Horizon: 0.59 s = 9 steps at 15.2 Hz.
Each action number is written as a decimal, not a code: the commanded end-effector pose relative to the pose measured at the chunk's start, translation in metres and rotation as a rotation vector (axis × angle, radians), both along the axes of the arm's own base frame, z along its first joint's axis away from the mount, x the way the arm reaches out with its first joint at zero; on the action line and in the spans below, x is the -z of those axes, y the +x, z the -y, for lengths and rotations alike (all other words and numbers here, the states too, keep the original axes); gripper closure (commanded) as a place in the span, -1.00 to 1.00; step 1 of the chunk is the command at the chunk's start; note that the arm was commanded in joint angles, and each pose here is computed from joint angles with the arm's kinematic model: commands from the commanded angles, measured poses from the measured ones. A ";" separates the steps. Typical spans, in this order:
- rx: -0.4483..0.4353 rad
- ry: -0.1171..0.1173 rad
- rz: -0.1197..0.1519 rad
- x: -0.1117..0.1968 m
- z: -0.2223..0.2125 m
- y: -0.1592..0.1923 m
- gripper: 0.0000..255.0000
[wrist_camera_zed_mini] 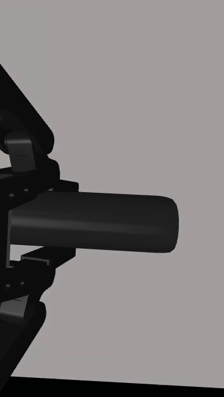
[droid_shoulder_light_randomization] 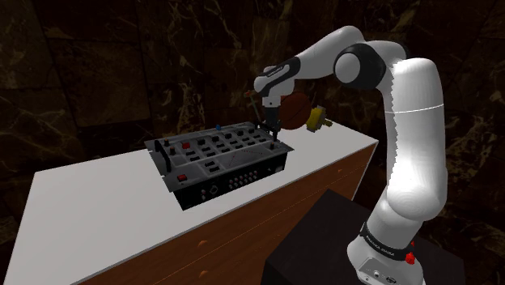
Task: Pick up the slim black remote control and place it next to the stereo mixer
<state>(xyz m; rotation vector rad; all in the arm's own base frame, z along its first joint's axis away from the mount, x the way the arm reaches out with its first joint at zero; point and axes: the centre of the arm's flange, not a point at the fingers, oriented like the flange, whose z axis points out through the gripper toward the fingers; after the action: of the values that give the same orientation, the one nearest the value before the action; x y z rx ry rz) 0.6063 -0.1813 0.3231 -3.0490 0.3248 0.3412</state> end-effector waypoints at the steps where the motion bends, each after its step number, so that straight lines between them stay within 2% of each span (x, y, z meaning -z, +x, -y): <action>1: 0.000 0.000 0.001 0.002 0.000 0.000 1.00; 7: 0.000 0.000 0.001 0.002 0.000 0.000 1.00; 8: 0.000 0.000 0.001 0.002 0.000 0.000 -1.00; 9: 0.000 0.000 0.001 0.002 0.000 0.000 -1.00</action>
<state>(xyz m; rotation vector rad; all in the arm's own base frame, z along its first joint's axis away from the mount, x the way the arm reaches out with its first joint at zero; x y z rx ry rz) 0.6063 -0.1812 0.3211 -3.0492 0.3246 0.3402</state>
